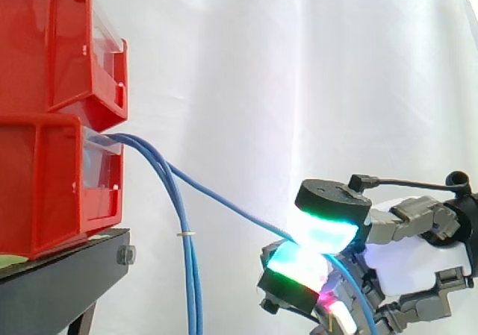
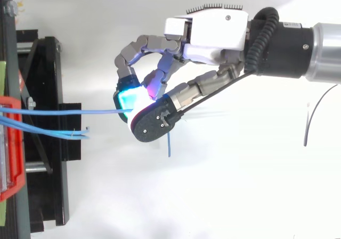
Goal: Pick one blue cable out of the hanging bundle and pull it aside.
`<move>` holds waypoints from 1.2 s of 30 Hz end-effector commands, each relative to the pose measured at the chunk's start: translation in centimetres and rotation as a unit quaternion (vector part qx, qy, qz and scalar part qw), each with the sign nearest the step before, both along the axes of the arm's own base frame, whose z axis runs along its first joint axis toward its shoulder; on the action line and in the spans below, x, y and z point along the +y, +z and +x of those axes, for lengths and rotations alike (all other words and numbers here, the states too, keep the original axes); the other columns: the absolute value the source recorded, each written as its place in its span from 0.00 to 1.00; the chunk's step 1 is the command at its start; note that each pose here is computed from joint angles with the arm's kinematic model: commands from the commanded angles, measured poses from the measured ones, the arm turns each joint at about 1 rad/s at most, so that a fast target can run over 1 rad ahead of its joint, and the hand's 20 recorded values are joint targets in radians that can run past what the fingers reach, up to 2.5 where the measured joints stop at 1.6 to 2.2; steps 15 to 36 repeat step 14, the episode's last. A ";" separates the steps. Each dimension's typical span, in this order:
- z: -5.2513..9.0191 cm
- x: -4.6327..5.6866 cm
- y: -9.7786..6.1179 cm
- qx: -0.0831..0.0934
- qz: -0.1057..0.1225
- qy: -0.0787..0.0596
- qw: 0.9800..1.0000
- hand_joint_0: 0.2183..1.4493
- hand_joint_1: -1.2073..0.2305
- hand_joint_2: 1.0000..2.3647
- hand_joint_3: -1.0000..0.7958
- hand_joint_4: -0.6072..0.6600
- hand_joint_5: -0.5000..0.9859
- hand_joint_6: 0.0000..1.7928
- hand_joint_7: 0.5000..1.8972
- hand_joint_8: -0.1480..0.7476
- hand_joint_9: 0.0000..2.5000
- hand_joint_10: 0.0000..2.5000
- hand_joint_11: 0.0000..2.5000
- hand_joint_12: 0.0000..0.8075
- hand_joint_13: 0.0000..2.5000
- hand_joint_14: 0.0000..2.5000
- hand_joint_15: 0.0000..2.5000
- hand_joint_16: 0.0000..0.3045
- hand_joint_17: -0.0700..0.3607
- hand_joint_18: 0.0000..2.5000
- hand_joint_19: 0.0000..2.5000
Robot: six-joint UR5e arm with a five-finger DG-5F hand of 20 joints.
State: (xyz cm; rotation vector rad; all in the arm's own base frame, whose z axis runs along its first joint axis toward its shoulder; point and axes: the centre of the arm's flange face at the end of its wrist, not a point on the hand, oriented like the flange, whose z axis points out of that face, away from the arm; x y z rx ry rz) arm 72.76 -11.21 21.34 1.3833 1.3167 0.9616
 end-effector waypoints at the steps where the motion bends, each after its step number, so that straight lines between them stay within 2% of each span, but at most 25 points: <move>1: 0.0 0.0 0.0 0.000 0.000 0.000 1.000 0.52 0.22 0.01 0.47 0.37 0.24 0.53 0.79 0.38 0.48 0.01 0.25 0.37 0.33 0.01 0.26 0.11 0.34 0.23 0.30; 36: 0.0 0.0 -0.1 0.001 0.000 0.000 1.000 0.52 0.22 0.01 0.47 0.36 0.24 0.53 0.79 0.38 0.48 0.01 0.25 0.37 0.33 0.01 0.25 0.11 0.34 0.23 0.30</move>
